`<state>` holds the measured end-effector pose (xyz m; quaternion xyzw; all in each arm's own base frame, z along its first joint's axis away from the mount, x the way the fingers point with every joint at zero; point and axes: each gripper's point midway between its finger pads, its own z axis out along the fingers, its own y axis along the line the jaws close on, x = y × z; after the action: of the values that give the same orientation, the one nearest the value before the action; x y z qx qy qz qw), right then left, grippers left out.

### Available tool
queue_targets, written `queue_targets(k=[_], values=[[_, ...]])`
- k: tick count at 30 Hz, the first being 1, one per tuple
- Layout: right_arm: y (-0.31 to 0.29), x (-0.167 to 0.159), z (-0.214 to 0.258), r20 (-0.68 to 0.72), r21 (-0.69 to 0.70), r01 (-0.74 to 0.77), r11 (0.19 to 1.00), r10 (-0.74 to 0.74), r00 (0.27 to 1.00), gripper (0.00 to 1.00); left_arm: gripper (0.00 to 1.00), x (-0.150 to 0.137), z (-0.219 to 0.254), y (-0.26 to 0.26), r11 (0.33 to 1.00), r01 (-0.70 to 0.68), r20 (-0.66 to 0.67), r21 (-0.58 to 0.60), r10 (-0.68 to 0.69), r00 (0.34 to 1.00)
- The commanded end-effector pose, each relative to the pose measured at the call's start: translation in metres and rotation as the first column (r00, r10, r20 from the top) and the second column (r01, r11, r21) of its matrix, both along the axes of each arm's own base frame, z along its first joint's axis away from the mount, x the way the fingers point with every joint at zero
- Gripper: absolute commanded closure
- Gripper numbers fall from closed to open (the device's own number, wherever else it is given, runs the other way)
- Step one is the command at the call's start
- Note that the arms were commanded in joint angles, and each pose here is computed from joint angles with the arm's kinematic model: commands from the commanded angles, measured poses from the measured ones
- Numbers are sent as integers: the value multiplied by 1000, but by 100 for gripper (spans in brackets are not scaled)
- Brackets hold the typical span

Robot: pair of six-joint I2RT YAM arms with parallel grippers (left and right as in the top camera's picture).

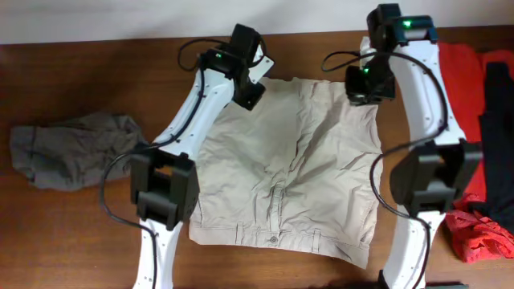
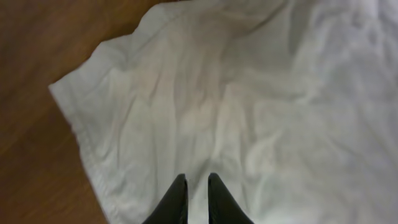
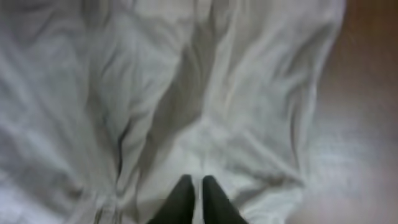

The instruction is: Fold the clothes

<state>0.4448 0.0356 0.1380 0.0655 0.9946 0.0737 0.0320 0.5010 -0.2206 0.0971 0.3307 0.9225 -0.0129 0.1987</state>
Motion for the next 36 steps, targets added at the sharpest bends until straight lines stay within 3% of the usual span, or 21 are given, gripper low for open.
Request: queue_targets(k=[1, 10, 18, 22, 29, 33, 36], values=[[-2, 12, -35, -40, 4, 25, 1000, -25, 999, 95, 87, 10, -25, 0, 1000, 13, -11, -7, -13, 1000], [-2, 36, -107, -71, -1, 36, 999, -36, 997, 96, 87, 23, -79, 8, 1000, -10, -52, -3, 9, 999], [-36, 48, -133, -46, -187, 44, 981, -54, 997, 96, 88, 40, -104, 57, 993, -102, -61, 54, 105, 993], [-52, 56, -145, -25, -208, 73, 975, -80, 997, 96, 88, 50, -104, 90, 985, -162, -52, 54, 165, 985], [-96, 73, -146, 53, -221, 168, 961, -160, 986, 96, 88, 66, -101, 129, 971, -235, -22, 37, 236, 972], [-81, 86, -133, 106, -101, -30, 994, 41, 994, 94, 83, 75, -85, 123, 971, -239, 12, 17, 238, 971], [-75, 95, -105, 167, -53, -55, 997, 63, 984, 92, 78, 88, -49, 114, 974, -228, 77, -11, 228, 971]])
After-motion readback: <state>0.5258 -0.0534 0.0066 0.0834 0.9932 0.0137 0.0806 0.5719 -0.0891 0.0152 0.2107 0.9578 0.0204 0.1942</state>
